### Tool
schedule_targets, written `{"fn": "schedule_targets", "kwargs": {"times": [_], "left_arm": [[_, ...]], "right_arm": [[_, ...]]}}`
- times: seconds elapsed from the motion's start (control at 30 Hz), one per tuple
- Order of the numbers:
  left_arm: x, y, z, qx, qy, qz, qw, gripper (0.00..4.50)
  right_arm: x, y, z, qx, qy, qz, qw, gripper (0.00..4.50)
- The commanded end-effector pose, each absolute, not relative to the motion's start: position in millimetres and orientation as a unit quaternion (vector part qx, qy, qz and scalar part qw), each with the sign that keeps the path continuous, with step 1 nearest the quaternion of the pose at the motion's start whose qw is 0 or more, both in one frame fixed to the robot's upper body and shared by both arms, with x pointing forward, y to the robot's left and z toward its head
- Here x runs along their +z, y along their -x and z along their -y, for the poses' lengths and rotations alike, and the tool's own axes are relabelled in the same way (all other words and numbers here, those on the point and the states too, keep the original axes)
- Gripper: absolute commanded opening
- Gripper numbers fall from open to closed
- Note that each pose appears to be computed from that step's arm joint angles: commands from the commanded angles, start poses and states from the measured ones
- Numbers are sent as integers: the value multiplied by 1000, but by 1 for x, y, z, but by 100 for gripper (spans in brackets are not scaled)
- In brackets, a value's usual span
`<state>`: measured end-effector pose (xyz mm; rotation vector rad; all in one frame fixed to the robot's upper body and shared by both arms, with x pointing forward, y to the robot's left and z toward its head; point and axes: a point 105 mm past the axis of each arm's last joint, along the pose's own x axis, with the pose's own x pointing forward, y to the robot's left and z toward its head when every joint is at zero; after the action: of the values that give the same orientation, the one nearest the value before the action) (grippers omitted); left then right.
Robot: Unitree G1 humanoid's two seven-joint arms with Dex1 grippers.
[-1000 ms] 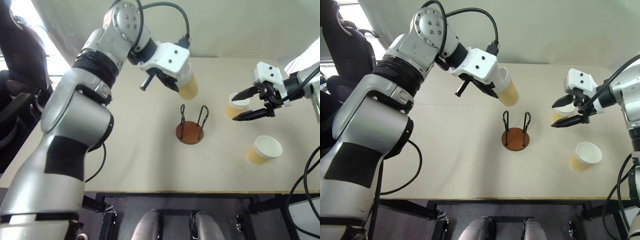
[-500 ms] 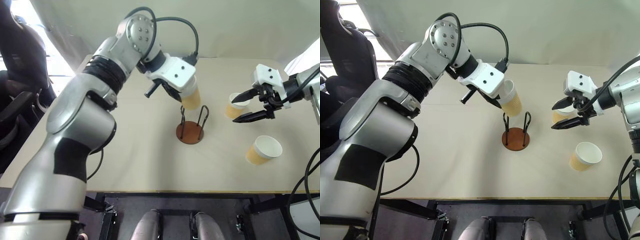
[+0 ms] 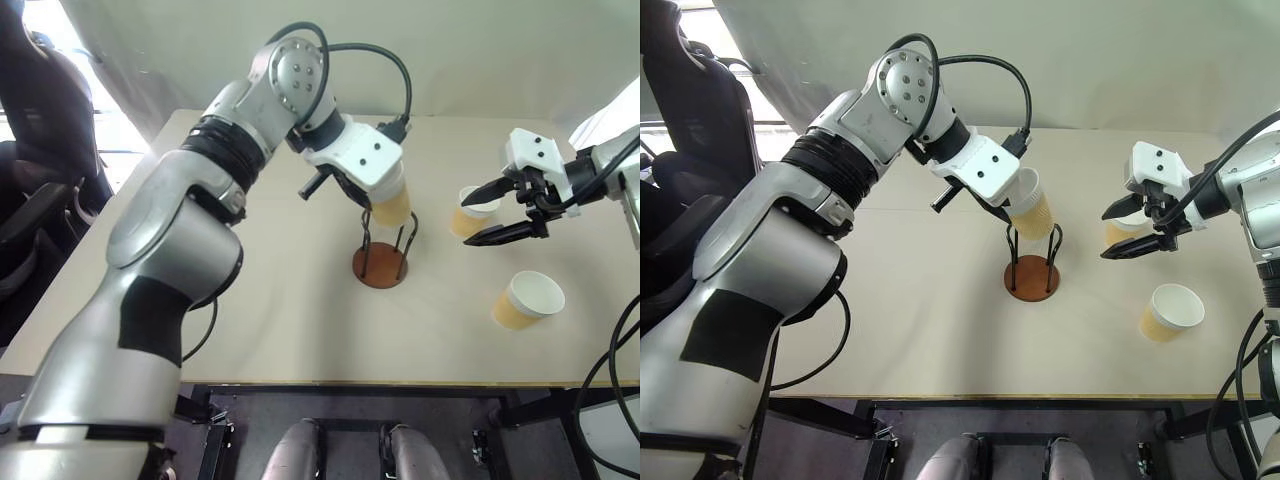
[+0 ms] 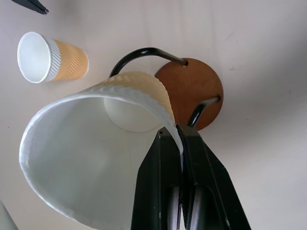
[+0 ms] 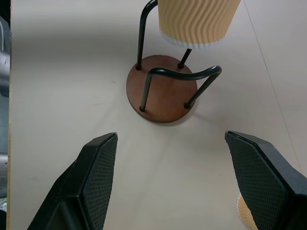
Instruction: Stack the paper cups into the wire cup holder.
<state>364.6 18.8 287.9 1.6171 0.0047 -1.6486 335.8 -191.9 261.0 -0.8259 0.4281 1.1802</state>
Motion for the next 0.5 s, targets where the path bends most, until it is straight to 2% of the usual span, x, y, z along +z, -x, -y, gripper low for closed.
{"fn": "schedule_targets", "kwargs": {"times": [0.03,0.33,0.4,0.5], "left_arm": [[292,-363,-21,-651,-651,1,390,2],[287,-365,-20,-650,-653,0,388,2],[288,-365,-18,-651,-652,5,388,42],[287,-365,-18,-651,-654,5,386,129]], "right_arm": [[277,-332,193,528,384,-167,739,368],[277,-332,193,527,385,-165,739,368],[277,-332,193,527,386,-166,739,368],[277,-331,194,526,386,-166,739,368]]}}
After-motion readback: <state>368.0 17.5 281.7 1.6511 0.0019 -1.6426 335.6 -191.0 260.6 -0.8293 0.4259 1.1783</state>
